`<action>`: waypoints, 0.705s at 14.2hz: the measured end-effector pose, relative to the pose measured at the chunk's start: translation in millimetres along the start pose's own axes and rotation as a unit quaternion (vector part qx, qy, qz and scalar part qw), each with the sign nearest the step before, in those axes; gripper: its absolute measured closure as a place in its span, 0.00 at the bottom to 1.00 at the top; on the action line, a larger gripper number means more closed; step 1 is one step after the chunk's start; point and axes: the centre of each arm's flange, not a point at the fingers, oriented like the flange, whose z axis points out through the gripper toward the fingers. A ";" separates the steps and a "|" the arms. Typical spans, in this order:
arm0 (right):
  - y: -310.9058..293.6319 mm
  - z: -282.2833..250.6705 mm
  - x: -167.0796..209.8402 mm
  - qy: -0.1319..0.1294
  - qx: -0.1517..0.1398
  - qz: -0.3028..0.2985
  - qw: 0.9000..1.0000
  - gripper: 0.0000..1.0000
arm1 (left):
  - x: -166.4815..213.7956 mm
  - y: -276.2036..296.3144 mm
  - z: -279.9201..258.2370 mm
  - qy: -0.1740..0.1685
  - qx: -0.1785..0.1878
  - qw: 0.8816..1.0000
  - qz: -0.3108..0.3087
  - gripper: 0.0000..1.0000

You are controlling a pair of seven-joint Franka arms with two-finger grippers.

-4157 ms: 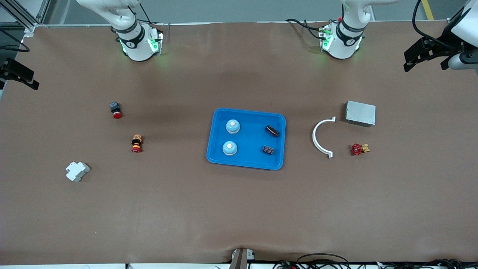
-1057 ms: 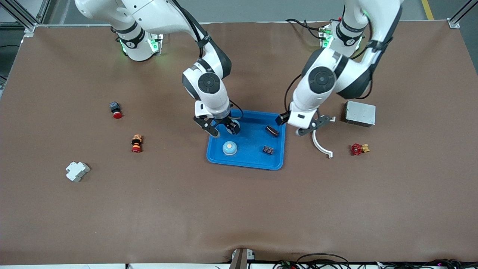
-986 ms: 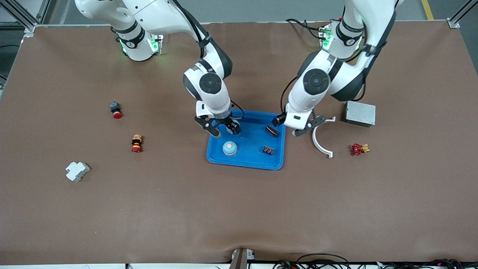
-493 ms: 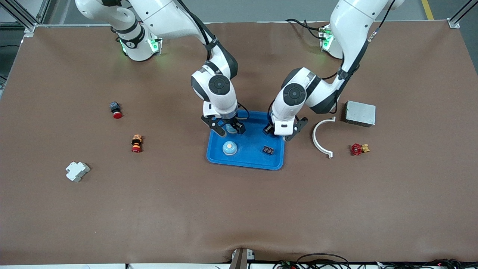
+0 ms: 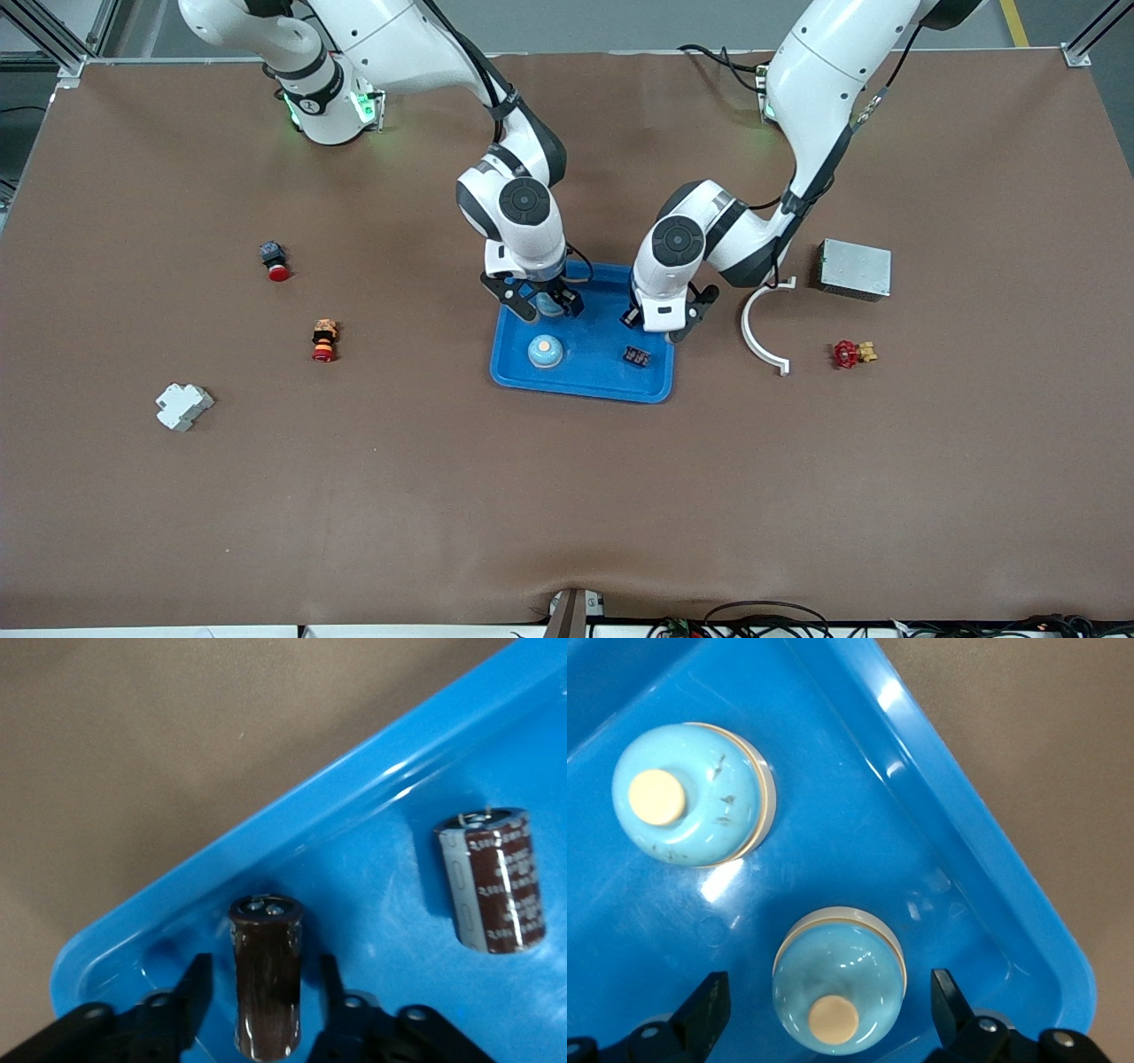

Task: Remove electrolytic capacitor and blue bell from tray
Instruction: 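Lift the bell with the right gripper while the left gripper lifts the capacitor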

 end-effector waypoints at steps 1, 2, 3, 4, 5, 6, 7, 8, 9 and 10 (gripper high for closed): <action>0.0 0.1 -0.6 0.000 0.000 -0.001 1.000 0.00 | 0.3 2.0 -2.1 0.001 -0.004 1.000 0.001 0.63; 0.1 0.4 -1.6 0.001 0.000 -0.002 1.000 0.07 | 1.2 2.7 -2.8 0.003 -0.005 1.000 0.001 0.70; 0.2 0.8 -2.6 0.002 -0.001 -0.004 1.000 0.19 | 3.1 3.1 -3.3 0.004 -0.005 1.000 -0.002 0.70; 0.3 1.3 -3.6 0.003 -0.001 -0.005 1.000 0.30 | 6.2 4.5 -4.9 0.004 -0.007 1.000 -0.005 0.70; 0.1 1.1 -3.9 0.003 -0.001 -0.005 1.000 0.37 | 9.2 6.9 -8.0 0.005 -0.011 1.000 -0.008 0.70; 0.0 1.0 -3.8 0.003 -0.001 -0.004 1.000 0.37 | 12.0 9.5 -11.7 0.006 -0.013 1.000 -0.011 0.70; -0.2 0.8 -3.8 0.003 -0.001 -0.002 1.000 0.37 | 15.3 12.1 -16.4 0.007 -0.012 1.000 -0.014 0.70; -0.8 0.1 -3.5 0.003 0.000 0.000 1.000 0.37 | 21.0 14.7 -23.9 0.008 -0.006 1.000 -0.019 0.70; -2.5 -1.7 -2.8 0.004 0.002 0.002 1.000 0.37 | 28.9 17.5 -35.7 0.011 0.002 1.000 -0.025 0.70; -4.8 -4.7 -1.4 0.004 0.001 0.003 1.000 0.37 | 36.5 19.1 -51.1 0.015 0.011 0.999 -0.031 0.70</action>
